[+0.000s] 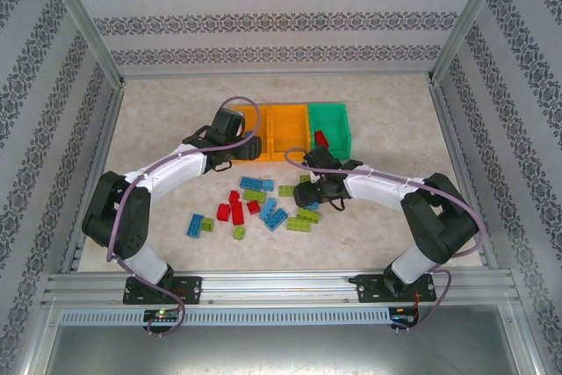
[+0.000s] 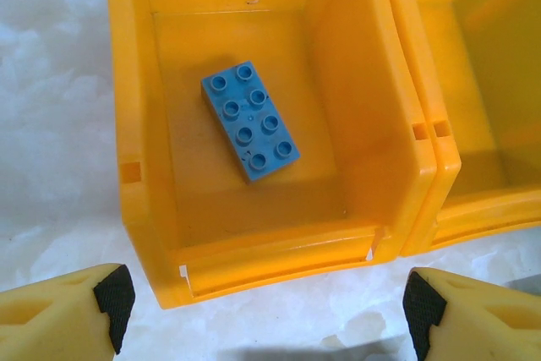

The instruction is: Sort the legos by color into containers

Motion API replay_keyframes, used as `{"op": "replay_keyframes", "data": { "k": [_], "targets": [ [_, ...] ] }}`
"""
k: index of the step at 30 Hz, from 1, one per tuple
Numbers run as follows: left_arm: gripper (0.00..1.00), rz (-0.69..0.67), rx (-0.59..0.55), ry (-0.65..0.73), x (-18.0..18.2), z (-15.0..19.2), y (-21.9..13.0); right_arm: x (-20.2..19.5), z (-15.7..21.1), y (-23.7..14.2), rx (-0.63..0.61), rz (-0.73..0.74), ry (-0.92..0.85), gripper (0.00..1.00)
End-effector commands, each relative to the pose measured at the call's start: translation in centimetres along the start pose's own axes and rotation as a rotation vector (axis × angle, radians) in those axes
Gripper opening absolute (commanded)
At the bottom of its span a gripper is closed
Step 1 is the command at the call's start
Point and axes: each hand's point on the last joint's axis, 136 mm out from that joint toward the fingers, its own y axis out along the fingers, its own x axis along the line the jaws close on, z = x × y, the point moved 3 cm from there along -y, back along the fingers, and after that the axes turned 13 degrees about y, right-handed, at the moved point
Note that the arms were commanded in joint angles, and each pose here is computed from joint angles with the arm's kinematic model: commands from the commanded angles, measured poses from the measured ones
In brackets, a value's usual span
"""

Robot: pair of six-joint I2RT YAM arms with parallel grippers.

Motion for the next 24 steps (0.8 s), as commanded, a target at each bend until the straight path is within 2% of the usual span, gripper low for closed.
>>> {"op": "replay_keyframes", "data": {
  "k": [1,4,10,14,24],
  "targets": [
    [0.85,-0.004,-0.048,-0.013,-0.1,-0.9,-0.9,-0.1,-0.5,0.2,-0.014,0.049,0.015,0.74],
    [0.85,-0.011,-0.05,-0.01,0.0,-0.8,-1.1,-0.1,-0.5,0.3,-0.014,0.047,0.024,0.7],
    [0.85,-0.016,-0.05,-0.004,0.1,-0.7,-1.1,-0.5,0.0,0.5,-0.003,0.059,0.028,0.54],
    [0.85,-0.017,-0.049,-0.005,0.2,-0.5,-1.2,-0.7,0.2,0.4,-0.002,0.064,0.034,0.48],
    [0.85,-0.024,-0.048,0.002,0.3,-0.3,-1.4,-1.1,-1.3,-1.1,-0.069,0.058,0.066,0.43]
  ]
}}
